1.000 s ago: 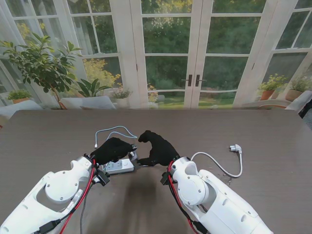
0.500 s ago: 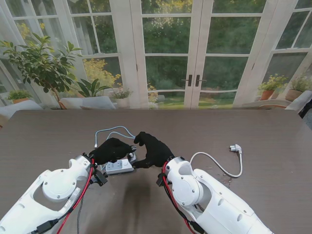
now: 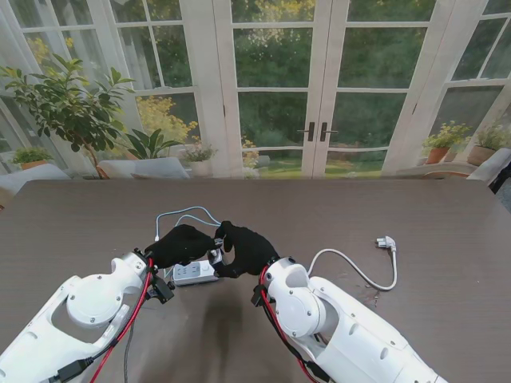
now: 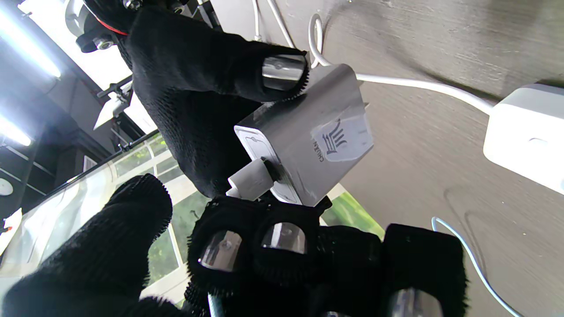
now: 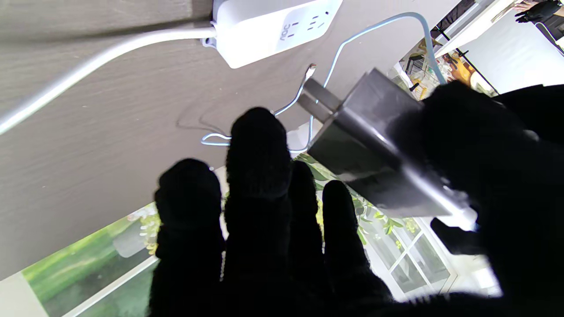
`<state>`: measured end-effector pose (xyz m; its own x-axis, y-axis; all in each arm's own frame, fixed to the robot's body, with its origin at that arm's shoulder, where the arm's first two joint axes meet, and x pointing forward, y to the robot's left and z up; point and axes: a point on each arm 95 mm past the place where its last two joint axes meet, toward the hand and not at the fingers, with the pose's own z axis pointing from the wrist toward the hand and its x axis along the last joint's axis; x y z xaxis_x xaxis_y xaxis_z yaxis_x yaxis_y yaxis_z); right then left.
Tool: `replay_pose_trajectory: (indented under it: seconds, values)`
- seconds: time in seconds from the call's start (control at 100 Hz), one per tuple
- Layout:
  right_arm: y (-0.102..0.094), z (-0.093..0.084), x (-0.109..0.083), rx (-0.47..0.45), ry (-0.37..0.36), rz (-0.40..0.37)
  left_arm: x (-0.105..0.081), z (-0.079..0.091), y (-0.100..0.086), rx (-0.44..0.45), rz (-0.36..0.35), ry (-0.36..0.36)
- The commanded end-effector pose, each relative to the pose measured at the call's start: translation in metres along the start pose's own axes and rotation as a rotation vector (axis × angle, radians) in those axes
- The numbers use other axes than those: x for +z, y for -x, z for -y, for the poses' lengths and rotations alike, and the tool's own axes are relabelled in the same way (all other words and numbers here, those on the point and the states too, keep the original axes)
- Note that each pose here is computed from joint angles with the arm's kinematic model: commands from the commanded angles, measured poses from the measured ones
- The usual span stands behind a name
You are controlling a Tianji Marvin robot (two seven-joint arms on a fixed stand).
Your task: Set up the charging station
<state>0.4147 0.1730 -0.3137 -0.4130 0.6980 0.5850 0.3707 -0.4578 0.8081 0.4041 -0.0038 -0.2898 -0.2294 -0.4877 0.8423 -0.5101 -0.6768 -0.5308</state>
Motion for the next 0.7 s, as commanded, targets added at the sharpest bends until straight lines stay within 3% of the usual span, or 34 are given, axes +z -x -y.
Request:
replay_pose_trajectory:
  seconds: [0.0,0.69]
  values:
    - [-0.0021,0.0049,0.0012,0.018,-0.007,-0.003,-0.0002,-0.0003,-0.0036,0.001,-0.007,0.017]
    - [-0.0037,0.0117,0.0042,0.003,0.016,-0.028,-0.0019,-0.001,-0.0067,-0.009,-0.019,0.043]
